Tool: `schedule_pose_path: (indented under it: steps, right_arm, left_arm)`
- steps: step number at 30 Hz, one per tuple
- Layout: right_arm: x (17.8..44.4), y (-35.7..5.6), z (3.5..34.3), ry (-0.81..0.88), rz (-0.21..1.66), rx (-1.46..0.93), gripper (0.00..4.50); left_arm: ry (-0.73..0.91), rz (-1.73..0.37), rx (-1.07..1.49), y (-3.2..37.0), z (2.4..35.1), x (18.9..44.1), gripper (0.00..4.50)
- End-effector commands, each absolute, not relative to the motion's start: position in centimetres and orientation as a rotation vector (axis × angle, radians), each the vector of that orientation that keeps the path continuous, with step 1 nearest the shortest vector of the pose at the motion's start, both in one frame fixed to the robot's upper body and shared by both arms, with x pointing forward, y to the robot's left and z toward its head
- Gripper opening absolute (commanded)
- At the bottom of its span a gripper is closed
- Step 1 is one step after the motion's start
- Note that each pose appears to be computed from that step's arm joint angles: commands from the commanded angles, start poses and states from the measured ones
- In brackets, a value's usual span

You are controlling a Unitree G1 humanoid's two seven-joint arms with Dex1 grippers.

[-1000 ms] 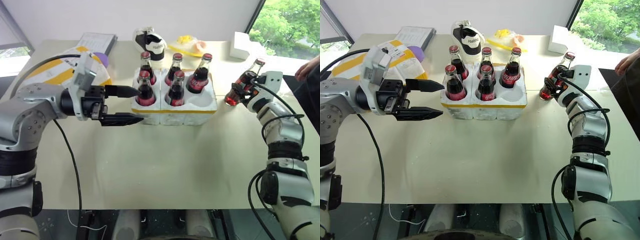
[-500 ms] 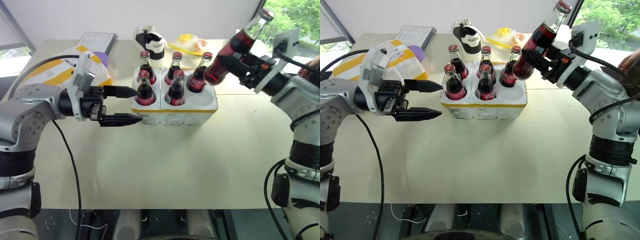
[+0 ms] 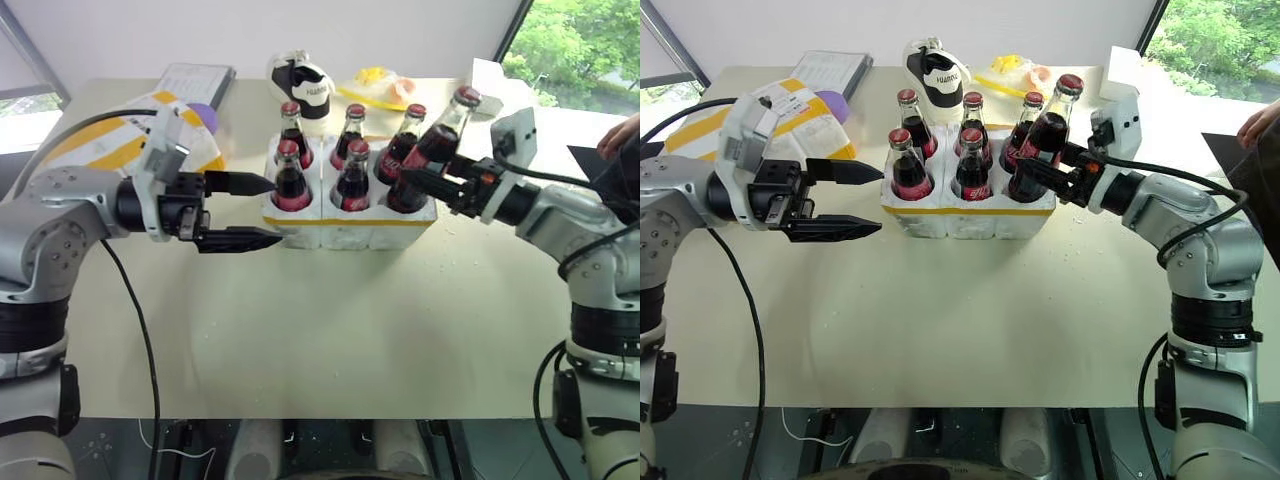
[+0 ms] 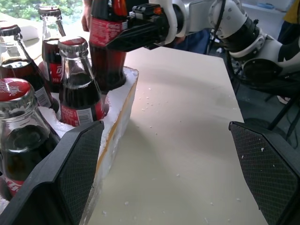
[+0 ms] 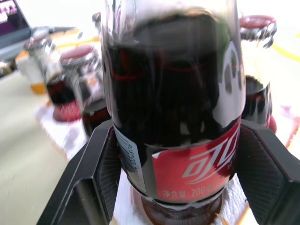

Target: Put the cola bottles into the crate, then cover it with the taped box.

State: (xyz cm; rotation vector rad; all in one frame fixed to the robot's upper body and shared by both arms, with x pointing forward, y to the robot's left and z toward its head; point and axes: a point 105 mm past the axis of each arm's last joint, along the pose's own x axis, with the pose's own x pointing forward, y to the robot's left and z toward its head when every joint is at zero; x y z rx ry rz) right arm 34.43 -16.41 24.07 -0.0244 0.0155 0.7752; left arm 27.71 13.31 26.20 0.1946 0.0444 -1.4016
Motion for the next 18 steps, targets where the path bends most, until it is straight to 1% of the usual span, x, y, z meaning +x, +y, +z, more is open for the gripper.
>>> schedule_pose_path:
  steps: [1,6,8,10,15,18]
  right_arm:
    - [34.2,-15.4,24.5,-0.022,0.812,-0.128,2.77]
    - [35.7,-15.3,22.3,0.039,0.789,-0.168,2.77]
    - [36.3,-15.5,21.6,0.060,0.775,-0.167,3.78]
    - [36.8,-15.9,20.9,0.079,0.751,-0.165,4.47]
    - [36.7,-16.8,20.6,0.086,0.729,-0.166,4.47]
    - [35.7,-17.8,22.0,0.058,0.733,-0.172,4.47]
  left_arm:
    - [0.002,-1.394,0.231,13.5,27.2,27.6,4.50]
    - [-0.005,-1.395,0.235,13.3,27.4,27.6,4.50]
    - [-0.007,-1.394,0.236,13.3,27.4,27.7,4.50]
    - [-0.009,-1.392,0.235,13.4,27.4,27.7,4.50]
    - [-0.008,-1.391,0.231,13.3,27.2,27.5,4.50]
    - [-0.006,-1.372,0.226,13.5,27.1,27.5,4.50]
